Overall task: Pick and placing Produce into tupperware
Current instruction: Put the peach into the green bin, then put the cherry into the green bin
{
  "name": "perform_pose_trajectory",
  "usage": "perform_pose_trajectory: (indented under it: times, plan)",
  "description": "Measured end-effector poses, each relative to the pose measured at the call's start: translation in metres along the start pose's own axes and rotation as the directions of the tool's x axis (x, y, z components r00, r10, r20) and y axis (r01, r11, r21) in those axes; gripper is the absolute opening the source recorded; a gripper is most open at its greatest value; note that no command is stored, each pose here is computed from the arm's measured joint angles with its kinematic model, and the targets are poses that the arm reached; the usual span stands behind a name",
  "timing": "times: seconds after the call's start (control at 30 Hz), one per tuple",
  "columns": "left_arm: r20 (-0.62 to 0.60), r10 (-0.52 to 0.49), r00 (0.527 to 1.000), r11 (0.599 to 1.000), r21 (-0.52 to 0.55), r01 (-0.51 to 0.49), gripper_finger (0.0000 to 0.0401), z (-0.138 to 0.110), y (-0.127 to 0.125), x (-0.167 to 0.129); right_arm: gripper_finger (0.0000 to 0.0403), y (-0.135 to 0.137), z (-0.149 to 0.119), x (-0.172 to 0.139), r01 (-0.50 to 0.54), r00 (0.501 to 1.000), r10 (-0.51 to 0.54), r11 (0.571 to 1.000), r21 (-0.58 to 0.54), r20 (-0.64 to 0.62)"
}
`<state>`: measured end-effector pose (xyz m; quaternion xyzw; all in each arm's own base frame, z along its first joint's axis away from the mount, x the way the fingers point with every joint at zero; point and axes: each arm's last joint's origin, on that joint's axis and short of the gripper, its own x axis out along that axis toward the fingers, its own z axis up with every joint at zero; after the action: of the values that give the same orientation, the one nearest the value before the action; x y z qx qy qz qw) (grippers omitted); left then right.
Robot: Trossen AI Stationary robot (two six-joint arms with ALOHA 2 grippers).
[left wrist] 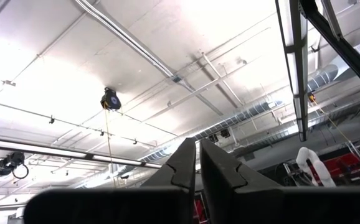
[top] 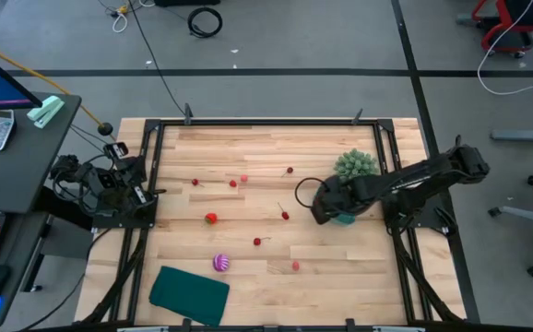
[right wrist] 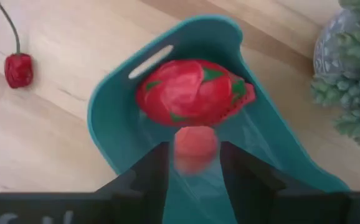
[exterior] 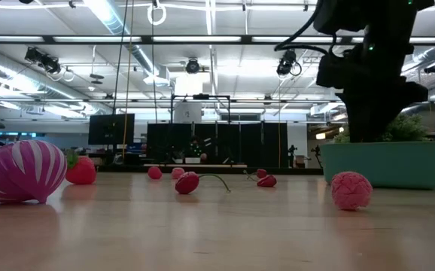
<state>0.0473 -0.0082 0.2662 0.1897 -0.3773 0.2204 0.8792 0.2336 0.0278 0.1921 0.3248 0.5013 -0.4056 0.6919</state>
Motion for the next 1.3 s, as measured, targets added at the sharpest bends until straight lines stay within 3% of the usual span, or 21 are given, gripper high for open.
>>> perform_pose_trajectory:
  times: [0.23,0.4,0.53,0.67,0.87,1.1,1.3]
  plan:
    - [0.000,0.000,1.000,1.000,0.000,0.000,0.0020,0.000,0.000,0.000,0.0168,0.009,0.001,0.007,-0.038,0.999,0.040,0.996,-0.082,0.017]
    - [0.000,0.000,1.000,1.000,-0.005,0.000,0.0017,0.000,0.000,0.000,0.0170,0.016,0.011,0.001,-0.081,0.978,0.107,0.986,-0.146,0.179]
    - [0.000,-0.001,1.000,1.000,-0.011,0.001,0.0023,0.000,0.000,0.000,0.0170,0.025,0.028,-0.001,-0.149,0.935,0.213,0.961,-0.231,0.282]
    - [-0.002,-0.002,1.000,1.000,-0.010,0.002,0.0023,0.000,0.000,0.000,0.0170,0.030,0.049,0.003,-0.150,0.896,0.278,0.924,-0.352,0.348]
    - [-0.010,-0.013,1.000,1.000,-0.007,0.013,0.0013,-0.001,-0.001,0.000,0.0170,0.028,0.082,0.024,-0.139,0.876,0.281,0.925,-0.354,0.392]
    - [-0.018,-0.024,1.000,0.998,-0.054,0.023,0.0018,-0.002,-0.003,0.000,0.0170,0.026,0.101,0.061,-0.111,0.914,0.307,0.820,-0.562,0.267]
    - [-0.029,-0.039,0.999,0.997,-0.069,0.037,0.0024,-0.003,-0.004,0.000,0.0170,0.041,0.116,0.077,-0.046,0.913,0.308,0.727,-0.685,0.266]
